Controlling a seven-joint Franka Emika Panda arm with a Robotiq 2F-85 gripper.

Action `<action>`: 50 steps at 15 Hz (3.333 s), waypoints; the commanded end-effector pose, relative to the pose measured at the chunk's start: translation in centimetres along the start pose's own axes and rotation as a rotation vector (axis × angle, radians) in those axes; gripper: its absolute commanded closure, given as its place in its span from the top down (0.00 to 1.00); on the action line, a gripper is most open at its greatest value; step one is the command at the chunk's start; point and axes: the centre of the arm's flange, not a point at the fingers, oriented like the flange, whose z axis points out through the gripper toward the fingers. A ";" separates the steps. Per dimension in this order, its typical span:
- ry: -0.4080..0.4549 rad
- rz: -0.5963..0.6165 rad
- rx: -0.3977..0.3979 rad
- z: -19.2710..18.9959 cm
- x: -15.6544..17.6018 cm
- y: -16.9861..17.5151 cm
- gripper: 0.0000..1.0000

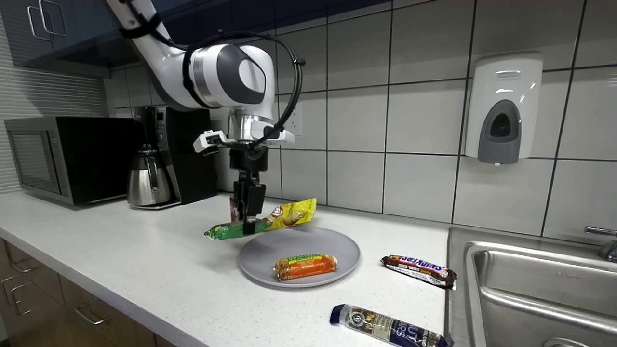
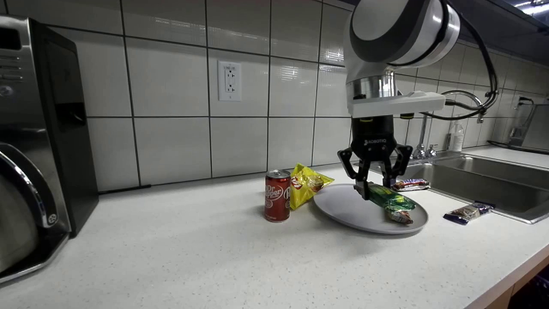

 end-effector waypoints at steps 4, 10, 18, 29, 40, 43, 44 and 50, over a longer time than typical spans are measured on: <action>-0.010 -0.163 -0.030 0.3 3.3 -1.6 0.16; -0.011 -0.251 -0.064 1.4 4.6 -2.1 0.16; -0.012 -0.293 -0.072 2.5 5.5 -2.9 0.16; -0.019 -0.286 -0.061 3.2 5.6 -3.5 0.73; 0.019 -0.242 -0.029 -0.1 4.5 -2.2 1.00; 0.035 -0.210 -0.019 -1.3 4.6 -1.2 1.00; 0.041 -0.200 -0.019 -1.6 4.6 -0.8 1.00; 0.057 -0.128 -0.014 -2.9 5.9 2.2 1.00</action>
